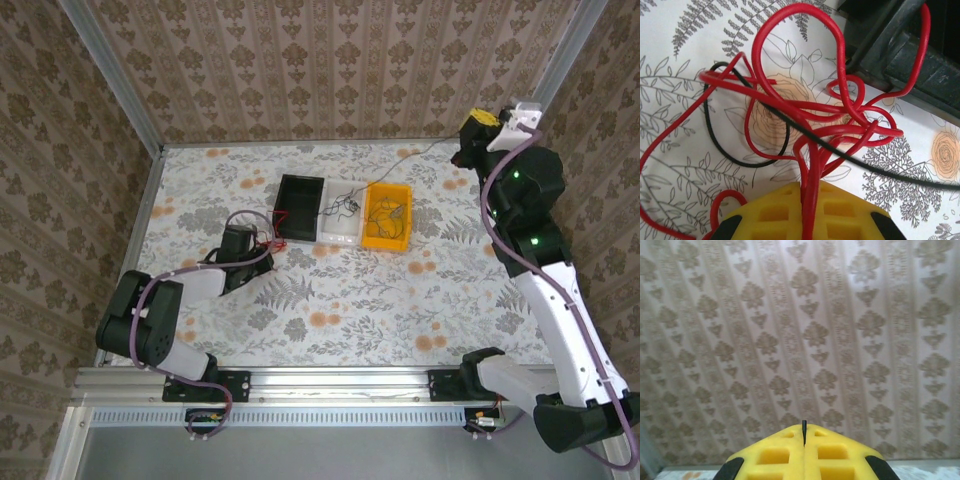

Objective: Untangle the cables

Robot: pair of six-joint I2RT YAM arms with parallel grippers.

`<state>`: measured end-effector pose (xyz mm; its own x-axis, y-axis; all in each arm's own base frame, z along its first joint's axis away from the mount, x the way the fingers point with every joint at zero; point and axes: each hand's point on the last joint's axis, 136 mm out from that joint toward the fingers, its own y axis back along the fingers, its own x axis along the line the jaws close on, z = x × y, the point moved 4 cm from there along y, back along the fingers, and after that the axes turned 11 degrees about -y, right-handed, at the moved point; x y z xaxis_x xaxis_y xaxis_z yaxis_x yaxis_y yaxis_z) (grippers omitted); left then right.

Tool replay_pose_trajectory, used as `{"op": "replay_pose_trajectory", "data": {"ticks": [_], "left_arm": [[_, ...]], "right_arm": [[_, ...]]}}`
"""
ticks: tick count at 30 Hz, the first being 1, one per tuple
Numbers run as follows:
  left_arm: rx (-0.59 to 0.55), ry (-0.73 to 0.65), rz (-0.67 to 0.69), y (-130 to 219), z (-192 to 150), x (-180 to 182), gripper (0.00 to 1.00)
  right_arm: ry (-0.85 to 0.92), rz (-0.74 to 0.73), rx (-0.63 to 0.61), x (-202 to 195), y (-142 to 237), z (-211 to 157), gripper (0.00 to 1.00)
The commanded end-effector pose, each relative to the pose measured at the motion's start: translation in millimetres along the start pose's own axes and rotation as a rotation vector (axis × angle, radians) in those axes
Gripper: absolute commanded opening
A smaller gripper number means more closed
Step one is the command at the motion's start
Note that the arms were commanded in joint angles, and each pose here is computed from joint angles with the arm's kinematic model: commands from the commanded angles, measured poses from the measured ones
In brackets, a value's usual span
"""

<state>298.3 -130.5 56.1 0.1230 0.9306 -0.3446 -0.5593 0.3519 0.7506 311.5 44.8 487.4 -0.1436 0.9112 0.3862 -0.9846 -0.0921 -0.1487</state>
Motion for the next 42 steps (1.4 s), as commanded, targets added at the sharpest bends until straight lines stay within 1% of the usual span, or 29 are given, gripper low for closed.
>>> {"op": "replay_pose_trajectory", "data": {"ticks": [1,2,4,7,9,11,14,18,20,23,25,28,32,35,40,42], "left_arm": [[0.231,0.054,0.183,-9,-57,39,0.0],[0.249,0.061,0.213,-9,-59,43,0.0],[0.289,0.079,0.276,-8,-66,52,0.0],[0.325,0.1,0.283,-12,-74,55,0.01],[0.329,0.093,0.262,-14,-73,52,0.13],[0.32,0.081,0.236,-15,-70,48,0.28],[0.272,0.06,0.172,-13,-60,38,0.43],[0.206,0.046,0.106,-9,-47,28,0.53],[0.178,0.042,0.088,-6,-42,25,0.62],[0.153,0.048,0.105,-1,-39,26,0.7],[0.157,0.071,0.169,3,-42,35,0.71],[0.139,0.102,0.218,9,-45,45,0.71],[0.109,0.111,0.223,16,-44,46,0.71],[0.092,0.102,0.224,20,-42,45,0.71],[0.085,0.101,0.254,25,-42,49,0.71],[0.106,0.109,0.31,28,-46,56,0.71]], "right_arm": [[-0.039,0.218,-0.047,35,3,26,0.0],[-0.036,0.258,-0.069,42,5,33,0.0],[-0.033,0.277,-0.104,50,7,50,0.0],[0.001,0.264,-0.161,54,12,72,0.0],[0.023,0.252,-0.176,55,14,79,0.0],[0.027,0.258,-0.17,56,13,80,0.0],[-0.001,0.296,-0.121,60,6,70,0.0],[-0.056,0.365,-0.052,66,-8,52,0.0],[-0.073,0.396,-0.041,71,-13,50,0.0],[-0.073,0.447,-0.052,80,-16,55,0.0],[-0.055,0.453,-0.078,84,-15,64,0.0],[-0.008,0.436,-0.126,86,-10,79,0.0],[0.069,0.383,-0.197,83,-1,98,0.0],[0.105,0.359,-0.226,82,2,107,0.0],[0.089,0.405,-0.235,89,-3,112,0.0],[0.082,0.431,-0.248,93,-5,115,0.0]]}}
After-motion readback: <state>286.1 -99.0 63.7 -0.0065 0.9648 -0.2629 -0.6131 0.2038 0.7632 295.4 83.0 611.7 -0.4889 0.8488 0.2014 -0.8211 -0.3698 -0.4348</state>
